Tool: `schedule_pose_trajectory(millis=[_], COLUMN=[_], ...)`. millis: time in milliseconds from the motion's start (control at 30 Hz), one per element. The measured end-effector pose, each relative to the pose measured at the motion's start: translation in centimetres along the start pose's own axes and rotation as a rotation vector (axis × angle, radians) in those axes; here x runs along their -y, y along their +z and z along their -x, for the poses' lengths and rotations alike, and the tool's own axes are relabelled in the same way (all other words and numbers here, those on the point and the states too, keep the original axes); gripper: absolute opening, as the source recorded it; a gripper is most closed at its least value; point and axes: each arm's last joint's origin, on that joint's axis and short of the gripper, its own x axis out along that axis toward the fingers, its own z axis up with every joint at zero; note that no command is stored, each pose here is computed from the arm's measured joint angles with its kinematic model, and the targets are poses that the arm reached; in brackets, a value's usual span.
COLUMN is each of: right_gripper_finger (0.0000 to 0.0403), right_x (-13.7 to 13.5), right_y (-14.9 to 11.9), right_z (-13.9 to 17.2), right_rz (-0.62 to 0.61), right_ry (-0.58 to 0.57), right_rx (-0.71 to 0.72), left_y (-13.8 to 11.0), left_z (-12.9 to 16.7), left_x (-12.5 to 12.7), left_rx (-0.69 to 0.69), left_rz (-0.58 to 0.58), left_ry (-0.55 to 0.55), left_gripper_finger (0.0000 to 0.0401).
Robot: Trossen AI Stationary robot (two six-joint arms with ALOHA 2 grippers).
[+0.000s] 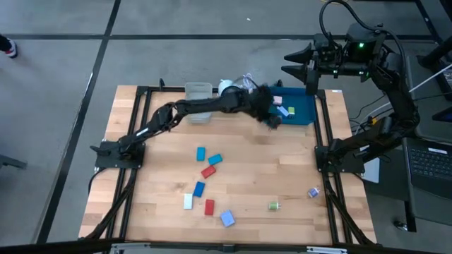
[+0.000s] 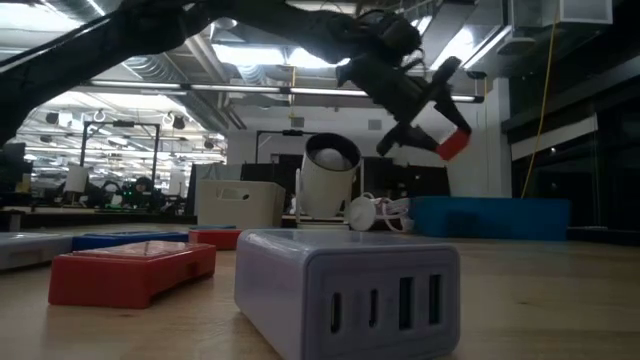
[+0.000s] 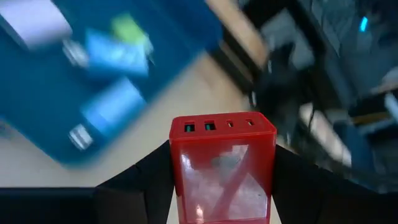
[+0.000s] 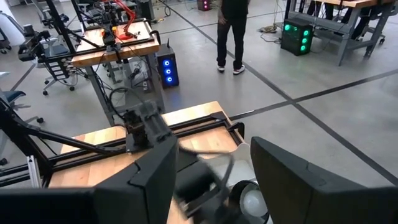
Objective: Pick & Place Office items
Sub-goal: Put the red charger adapter into the blue bin
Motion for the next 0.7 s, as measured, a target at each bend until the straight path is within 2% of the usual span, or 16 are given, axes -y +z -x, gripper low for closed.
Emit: schedule_pose_trajectory(millis=[100,233,400,567,700], right_gripper_finger=[0.0208,0.0208,0.0208,0.0208,0.0208], right_x=[0.0,0.0,0.0,0.0,0.1], right_y=[0.1,0.1,0.1,0.1,0.1], right_z=[-0.2,-0.2,-0.2,-0.2,-0.3], right_rz=[0.001,0.000,-0.005,-0.002,-0.003], right_ry=[0.000,0.000,0.000,0.000,0.000], right_rx=[0.006,0.009,0.008,0.007,0.006], left_y=[1.9,3.9,6.2,6.4,6.2], left_z=[0.4,0.2,1.1,0.6,-0.3], left_x=[-2.2,-5.3,-7.3,-9.5,-10.1], left_rx=[0.047,0.089,0.159,0.130,0.134], left_rz=[-0.004,0.002,-0.028,-0.025,-0.030], left_ry=[-0.007,-0.084,-0.175,-0.193,-0.234], left_gripper_finger=[0.0207,0.0207,0.0207,0.0207,0.0207])
